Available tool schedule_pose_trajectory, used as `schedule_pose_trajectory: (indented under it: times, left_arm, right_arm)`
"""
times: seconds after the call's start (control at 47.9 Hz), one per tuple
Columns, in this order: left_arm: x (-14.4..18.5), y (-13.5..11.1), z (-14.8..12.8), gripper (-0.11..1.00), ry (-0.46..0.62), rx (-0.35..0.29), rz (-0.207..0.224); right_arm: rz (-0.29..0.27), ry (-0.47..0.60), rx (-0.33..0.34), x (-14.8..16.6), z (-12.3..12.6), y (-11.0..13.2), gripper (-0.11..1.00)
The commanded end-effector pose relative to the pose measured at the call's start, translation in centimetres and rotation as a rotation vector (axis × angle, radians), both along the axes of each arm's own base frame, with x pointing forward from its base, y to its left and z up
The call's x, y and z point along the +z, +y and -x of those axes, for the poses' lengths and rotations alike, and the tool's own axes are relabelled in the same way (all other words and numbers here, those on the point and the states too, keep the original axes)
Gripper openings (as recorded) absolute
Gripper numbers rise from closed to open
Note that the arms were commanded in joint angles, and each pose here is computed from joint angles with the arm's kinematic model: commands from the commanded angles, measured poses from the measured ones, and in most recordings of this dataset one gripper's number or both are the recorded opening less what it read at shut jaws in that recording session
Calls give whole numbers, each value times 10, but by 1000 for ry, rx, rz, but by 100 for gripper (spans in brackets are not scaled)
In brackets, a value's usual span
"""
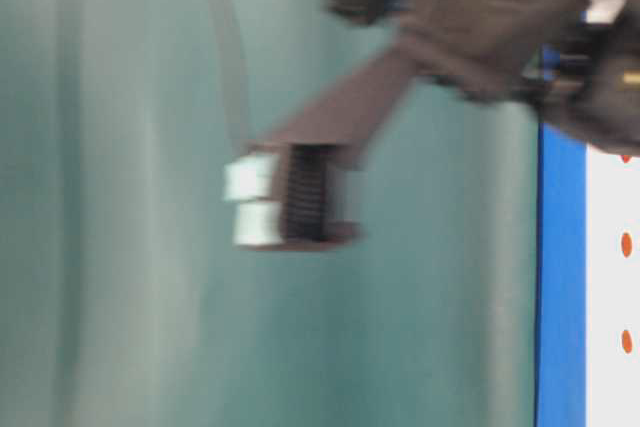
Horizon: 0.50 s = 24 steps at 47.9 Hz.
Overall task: Touch the tip of the soldering iron to the mark.
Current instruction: 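Lift the soldering iron with the right gripper, tip pointing down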
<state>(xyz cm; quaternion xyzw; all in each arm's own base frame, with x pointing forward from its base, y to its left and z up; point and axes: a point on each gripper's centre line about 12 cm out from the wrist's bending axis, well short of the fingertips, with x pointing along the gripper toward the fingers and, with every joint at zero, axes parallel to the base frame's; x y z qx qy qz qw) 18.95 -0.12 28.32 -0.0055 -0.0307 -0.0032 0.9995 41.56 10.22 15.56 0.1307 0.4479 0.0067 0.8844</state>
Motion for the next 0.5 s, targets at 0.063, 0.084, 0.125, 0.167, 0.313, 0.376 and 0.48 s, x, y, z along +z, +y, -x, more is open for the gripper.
schedule_pose_trajectory:
  times: [0.063,0.084,0.125,0.167,0.313,0.376,0.48]
  left_arm:
    - [5,0,-1,0,-15,-1,-3]
    - [4,0,-1,0,-14,-2,-3]
    - [5,0,-1,0,-17,-2,-3]
    - [5,0,-1,0,-17,-2,-1]
    - [5,0,-1,0,-18,-2,-3]
    - [5,0,-1,0,-18,-2,-3]
    - [5,0,-1,0,-17,0,-1]
  right_arm:
    - [59,-29,11,60,3,-7,6]
    - [69,-25,12,65,4,-8,6]
    - [88,-11,11,73,6,-10,6]
    - [102,-4,9,82,7,-11,6]
    - [128,13,8,109,11,-12,6]
    - [134,25,9,112,11,-12,6]
    - [141,32,7,111,12,-13,6]
